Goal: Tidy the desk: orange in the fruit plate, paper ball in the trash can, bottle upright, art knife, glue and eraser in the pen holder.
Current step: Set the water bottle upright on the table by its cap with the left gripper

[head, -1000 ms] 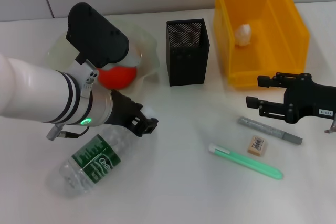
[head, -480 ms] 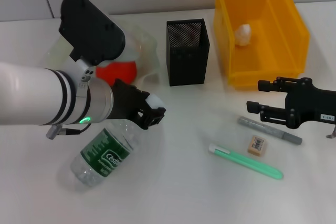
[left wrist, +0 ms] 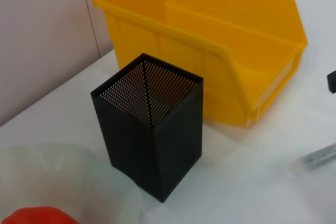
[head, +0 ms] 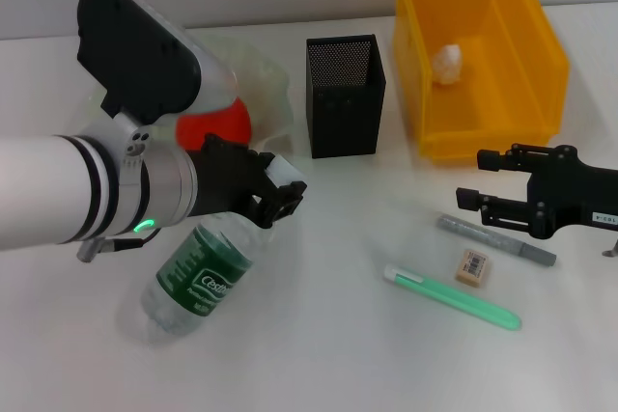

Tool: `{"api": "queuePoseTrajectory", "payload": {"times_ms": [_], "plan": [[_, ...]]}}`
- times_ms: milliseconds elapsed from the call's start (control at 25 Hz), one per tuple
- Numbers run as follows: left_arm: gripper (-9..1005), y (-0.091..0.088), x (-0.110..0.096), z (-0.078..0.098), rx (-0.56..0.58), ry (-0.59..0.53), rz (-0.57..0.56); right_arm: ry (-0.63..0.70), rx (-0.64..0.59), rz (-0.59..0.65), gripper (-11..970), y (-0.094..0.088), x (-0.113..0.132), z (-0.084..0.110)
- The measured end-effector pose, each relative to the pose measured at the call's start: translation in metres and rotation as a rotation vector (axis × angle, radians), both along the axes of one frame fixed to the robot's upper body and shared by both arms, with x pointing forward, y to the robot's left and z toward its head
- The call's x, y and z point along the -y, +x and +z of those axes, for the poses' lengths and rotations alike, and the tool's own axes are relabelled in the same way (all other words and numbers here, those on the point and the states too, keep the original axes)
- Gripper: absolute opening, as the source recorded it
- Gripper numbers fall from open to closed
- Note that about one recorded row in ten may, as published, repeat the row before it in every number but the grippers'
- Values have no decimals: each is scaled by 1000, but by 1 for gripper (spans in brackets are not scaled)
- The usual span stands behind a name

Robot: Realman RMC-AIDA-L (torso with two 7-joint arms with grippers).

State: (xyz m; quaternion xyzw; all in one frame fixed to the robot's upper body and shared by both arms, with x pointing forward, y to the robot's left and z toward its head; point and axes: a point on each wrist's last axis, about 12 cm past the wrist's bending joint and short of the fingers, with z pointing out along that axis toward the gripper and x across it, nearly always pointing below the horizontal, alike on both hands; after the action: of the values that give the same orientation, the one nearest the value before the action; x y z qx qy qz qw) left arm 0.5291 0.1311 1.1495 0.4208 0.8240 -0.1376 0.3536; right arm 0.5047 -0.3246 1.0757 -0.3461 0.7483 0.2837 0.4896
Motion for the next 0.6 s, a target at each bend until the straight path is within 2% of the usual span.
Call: {"api": "queuePoseTrajectory", "payload": {"times_ms": [360, 600], "plan": [[444, -6, -5, -2, 27, -63, -4, 3, 1, -3, 596, 1, 0, 1], [444, -6, -6, -1, 54, -66, -11, 3, 1, -4, 595, 1, 0, 1]]}}
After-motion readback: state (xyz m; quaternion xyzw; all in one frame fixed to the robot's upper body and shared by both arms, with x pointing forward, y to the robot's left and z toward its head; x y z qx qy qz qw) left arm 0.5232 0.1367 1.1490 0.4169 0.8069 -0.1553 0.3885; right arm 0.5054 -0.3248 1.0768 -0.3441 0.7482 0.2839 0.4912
